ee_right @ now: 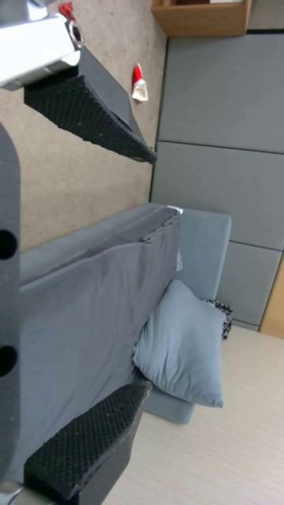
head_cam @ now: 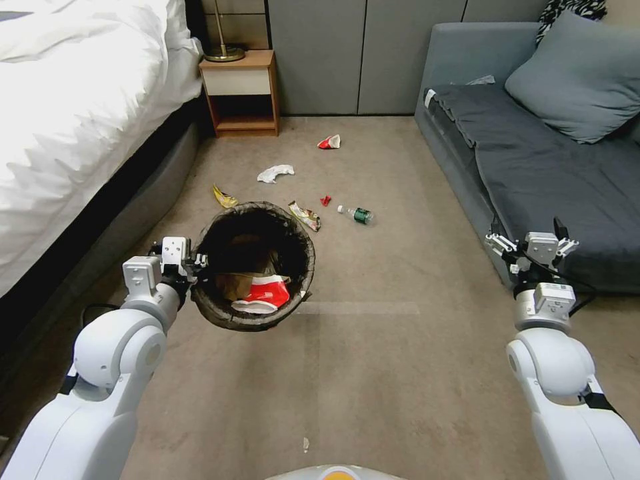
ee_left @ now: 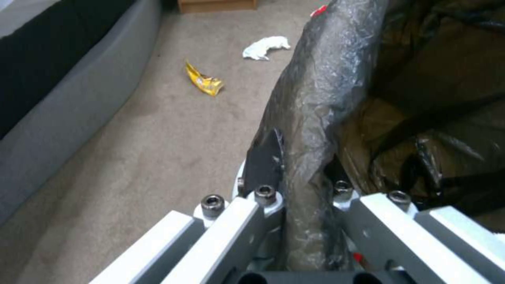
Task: Pick up the trash bin, then pick up the garbage from the floor and place it into the trash bin.
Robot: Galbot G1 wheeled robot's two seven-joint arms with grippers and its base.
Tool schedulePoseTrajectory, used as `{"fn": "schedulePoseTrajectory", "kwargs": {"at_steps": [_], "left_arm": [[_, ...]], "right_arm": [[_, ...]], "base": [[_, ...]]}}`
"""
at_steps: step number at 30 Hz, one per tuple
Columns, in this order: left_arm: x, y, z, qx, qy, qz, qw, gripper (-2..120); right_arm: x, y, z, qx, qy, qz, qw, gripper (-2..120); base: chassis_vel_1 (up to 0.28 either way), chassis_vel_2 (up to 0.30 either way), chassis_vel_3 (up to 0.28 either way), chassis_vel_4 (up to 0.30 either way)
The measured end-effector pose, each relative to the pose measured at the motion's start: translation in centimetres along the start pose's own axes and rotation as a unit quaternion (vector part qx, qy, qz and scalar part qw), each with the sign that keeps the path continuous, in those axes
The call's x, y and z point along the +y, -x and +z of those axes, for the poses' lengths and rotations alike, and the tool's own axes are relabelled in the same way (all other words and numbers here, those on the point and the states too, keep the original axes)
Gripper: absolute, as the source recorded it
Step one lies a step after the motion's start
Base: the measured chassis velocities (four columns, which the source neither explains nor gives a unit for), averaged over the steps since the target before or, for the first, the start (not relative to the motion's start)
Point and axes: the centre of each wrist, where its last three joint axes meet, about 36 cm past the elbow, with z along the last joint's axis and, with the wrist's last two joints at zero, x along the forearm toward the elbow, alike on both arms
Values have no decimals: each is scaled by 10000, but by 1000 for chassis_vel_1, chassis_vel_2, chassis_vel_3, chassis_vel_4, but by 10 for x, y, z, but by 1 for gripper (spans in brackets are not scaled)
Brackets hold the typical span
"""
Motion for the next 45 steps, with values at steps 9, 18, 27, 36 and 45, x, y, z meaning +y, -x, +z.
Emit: {"fn": "schedulePoseTrajectory", "kwargs": {"at_steps": [9, 18, 27, 36, 45], "left_arm": [[-3, -2, 1, 9, -17, 6, 10000, 1], [-3, -2, -2, -38, 0, 11, 10000, 1], [-1, -2, -3, -47, 7, 3, 10000, 1], [-1, -1, -2, -44, 3, 1, 10000, 1], [0, 0, -4, -58, -9, -8, 10000, 1]], "right_arm": [[2, -5, 2, 26, 8, -35, 10000, 100], [2, -8, 3, 50, 2, -55, 10000, 100], [2, -7, 3, 48, -2, -46, 10000, 100], [3, -7, 4, 58, -1, -50, 10000, 100], [4, -7, 5, 66, 0, -79, 9999, 100]], "base": [[-32, 41, 36, -34], [-111, 92, 104, -112], [-110, 103, 111, -106], [-109, 102, 104, -117], [-102, 111, 97, -98]]}}
